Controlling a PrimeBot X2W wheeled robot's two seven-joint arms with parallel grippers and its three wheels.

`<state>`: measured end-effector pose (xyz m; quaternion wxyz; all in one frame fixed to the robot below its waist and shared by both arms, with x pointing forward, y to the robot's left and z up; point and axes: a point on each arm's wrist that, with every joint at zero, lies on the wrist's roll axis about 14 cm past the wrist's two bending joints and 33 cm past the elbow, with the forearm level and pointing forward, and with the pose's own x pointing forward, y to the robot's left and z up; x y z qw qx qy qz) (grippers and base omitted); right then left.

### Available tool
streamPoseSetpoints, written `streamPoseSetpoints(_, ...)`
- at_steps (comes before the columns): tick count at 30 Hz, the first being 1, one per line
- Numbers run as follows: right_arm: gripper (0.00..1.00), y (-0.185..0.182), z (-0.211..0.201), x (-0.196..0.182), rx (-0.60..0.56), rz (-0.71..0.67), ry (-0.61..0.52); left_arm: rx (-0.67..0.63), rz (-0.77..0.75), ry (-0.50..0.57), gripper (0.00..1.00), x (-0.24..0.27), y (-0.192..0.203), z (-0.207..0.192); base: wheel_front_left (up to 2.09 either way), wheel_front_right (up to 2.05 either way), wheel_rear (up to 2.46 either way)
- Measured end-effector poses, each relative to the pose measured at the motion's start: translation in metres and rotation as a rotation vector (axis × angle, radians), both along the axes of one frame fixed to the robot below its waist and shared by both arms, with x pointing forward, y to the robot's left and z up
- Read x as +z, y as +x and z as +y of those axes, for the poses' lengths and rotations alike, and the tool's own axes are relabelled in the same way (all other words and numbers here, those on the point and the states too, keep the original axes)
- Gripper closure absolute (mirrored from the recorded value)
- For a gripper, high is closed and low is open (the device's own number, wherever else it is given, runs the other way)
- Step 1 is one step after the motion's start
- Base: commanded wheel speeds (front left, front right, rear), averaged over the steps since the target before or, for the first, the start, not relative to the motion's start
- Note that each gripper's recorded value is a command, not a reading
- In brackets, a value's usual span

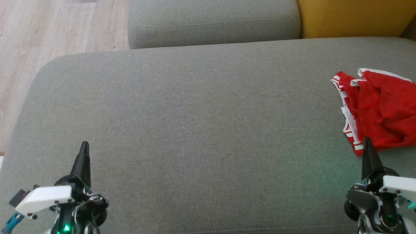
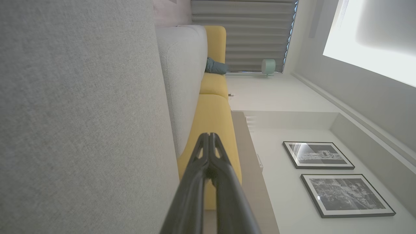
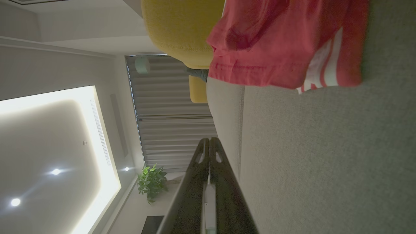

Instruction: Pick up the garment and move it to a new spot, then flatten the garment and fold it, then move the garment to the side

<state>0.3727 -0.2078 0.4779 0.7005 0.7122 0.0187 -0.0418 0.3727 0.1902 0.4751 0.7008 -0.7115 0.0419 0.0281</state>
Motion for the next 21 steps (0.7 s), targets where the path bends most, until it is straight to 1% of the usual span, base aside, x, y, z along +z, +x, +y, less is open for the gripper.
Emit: streamPoseSetpoints(21,1.00,0.0000,0.0000,0.0000,0.001,0.000,0.001,0.001,0.000,-0.003,1.00,0.0000,0.0000,-0.0006,0.00,0.00,0.00)
